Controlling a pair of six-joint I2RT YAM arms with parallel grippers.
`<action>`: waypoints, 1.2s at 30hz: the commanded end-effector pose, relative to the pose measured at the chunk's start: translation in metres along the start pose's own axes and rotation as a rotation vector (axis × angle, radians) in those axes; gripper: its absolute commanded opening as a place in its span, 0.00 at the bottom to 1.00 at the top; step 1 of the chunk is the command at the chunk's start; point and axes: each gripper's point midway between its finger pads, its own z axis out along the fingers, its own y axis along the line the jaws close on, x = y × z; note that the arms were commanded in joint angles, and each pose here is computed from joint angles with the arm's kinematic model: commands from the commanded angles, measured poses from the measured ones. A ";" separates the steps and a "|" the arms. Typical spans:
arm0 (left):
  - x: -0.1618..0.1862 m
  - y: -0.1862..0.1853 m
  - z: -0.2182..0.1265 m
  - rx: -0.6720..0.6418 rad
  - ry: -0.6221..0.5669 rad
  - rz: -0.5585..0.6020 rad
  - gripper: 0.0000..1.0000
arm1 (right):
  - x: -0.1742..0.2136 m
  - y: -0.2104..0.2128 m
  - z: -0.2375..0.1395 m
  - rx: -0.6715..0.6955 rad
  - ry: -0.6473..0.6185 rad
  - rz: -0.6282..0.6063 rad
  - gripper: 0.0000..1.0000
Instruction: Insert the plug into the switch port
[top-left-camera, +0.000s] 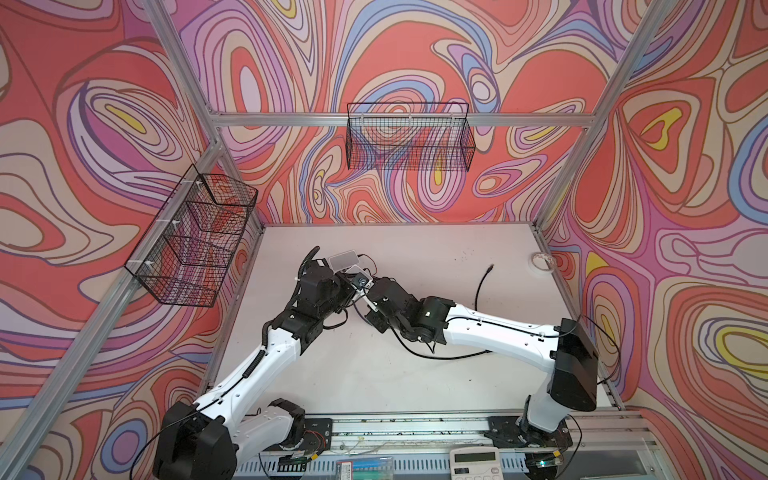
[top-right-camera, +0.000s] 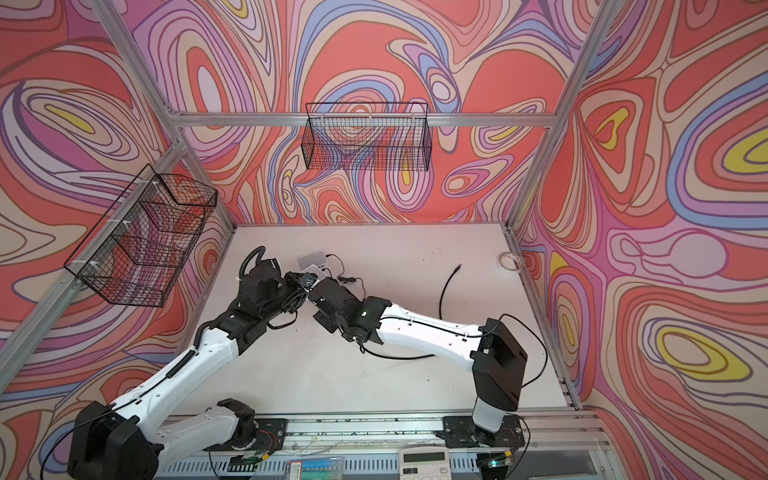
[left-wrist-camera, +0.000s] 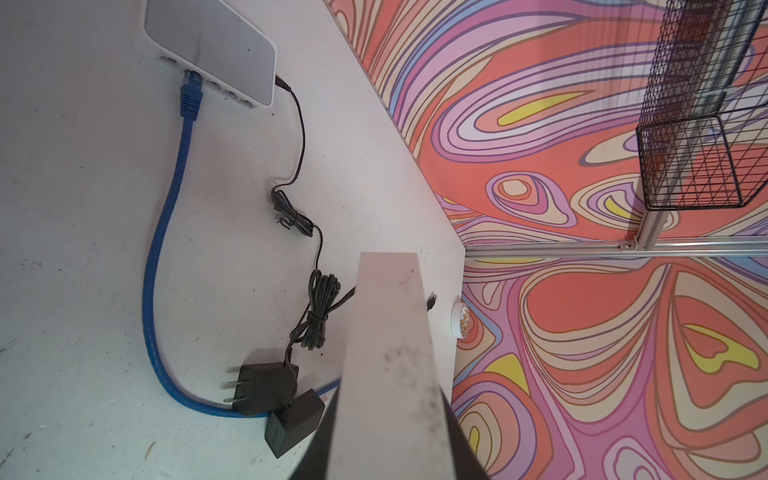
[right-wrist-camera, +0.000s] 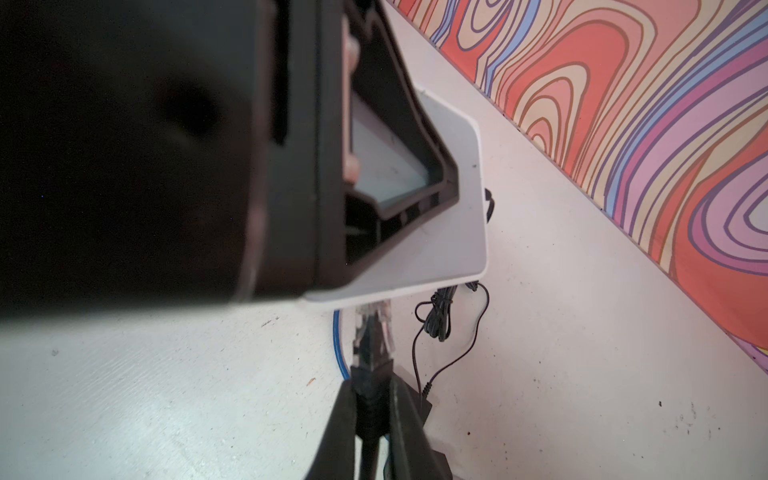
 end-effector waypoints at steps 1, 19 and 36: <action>0.005 -0.021 -0.006 0.075 0.030 0.003 0.00 | -0.020 0.001 -0.002 -0.007 -0.059 0.018 0.00; 0.030 0.003 -0.005 -0.008 0.148 0.000 0.00 | -0.093 -0.001 -0.022 0.072 -0.316 -0.052 0.00; 0.046 0.001 0.005 -0.008 0.209 -0.015 0.00 | -0.145 0.031 -0.025 -0.105 -0.453 0.036 0.00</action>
